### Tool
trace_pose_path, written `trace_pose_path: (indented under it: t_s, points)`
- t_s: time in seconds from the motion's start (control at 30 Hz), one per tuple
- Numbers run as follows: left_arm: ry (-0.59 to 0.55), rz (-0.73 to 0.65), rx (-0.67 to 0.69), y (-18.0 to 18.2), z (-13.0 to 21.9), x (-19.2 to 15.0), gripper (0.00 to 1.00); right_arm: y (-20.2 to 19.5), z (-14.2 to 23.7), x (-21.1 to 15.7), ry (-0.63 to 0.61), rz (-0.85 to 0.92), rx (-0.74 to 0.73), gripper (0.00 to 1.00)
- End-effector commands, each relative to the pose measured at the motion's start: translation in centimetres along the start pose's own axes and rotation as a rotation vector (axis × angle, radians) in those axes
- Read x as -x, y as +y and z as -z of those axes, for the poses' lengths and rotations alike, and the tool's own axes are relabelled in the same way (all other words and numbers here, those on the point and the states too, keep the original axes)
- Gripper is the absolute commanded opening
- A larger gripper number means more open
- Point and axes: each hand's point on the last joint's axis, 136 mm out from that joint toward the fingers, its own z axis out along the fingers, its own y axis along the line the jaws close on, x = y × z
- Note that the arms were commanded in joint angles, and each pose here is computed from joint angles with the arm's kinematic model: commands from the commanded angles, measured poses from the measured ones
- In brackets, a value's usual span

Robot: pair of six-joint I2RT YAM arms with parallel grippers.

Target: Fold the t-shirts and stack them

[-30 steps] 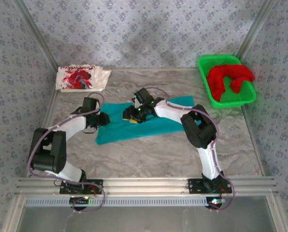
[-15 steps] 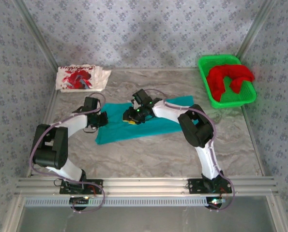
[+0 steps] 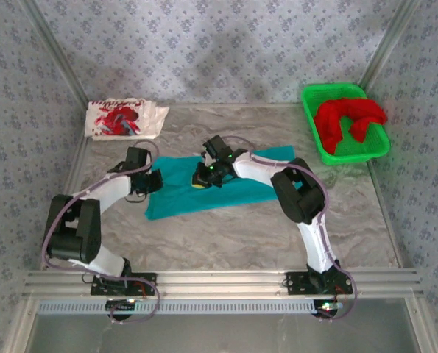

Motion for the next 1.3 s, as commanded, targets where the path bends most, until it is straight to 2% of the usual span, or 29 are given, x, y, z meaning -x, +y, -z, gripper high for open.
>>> trace_pose_path:
  t_s: [0.0,0.2,0.27,0.3,0.37,0.6,0.8,0.97,1.13,1.27]
  points:
    - [-0.03,-0.019,0.008,-0.2,1.7,0.8,0.0,0.6,2.6,0.4,-0.019,0.007,0.012,0.0]
    - [-0.015,-0.039,0.005,-0.5,2.2,0.3,0.0,0.7,3.0,0.3,-0.017,0.034,0.018,0.0]
    - [-0.008,-0.055,0.0,-0.9,2.1,0.0,0.0,0.8,2.8,0.0,0.003,0.03,0.02,0.2]
    - [-0.006,-0.064,-0.004,-1.2,2.1,-0.1,0.0,1.0,2.6,-0.1,0.011,0.024,0.031,0.24]
    - [-0.001,-0.082,-0.015,-1.9,1.9,-0.4,0.0,1.2,1.8,-0.5,0.031,0.005,0.052,0.4]
    - [0.01,-0.104,-0.022,-3.0,1.5,-1.1,0.0,1.2,0.5,-0.8,0.051,-0.029,0.063,0.43]
    - [-0.005,-0.108,-0.028,-3.3,1.9,-0.9,0.0,0.4,-0.6,-1.5,0.078,-0.044,0.042,0.51]
    - [-0.001,-0.108,-0.022,-3.2,1.8,-1.1,0.0,0.9,-1.5,-1.0,0.07,-0.046,0.066,0.51]
    - [-0.001,-0.107,-0.017,-3.0,1.7,-1.3,0.0,1.3,-1.9,-0.4,0.06,-0.052,0.079,0.37]
    - [0.006,-0.109,-0.013,-2.8,1.5,-1.5,0.0,1.2,-1.9,-0.2,0.052,-0.052,0.074,0.2]
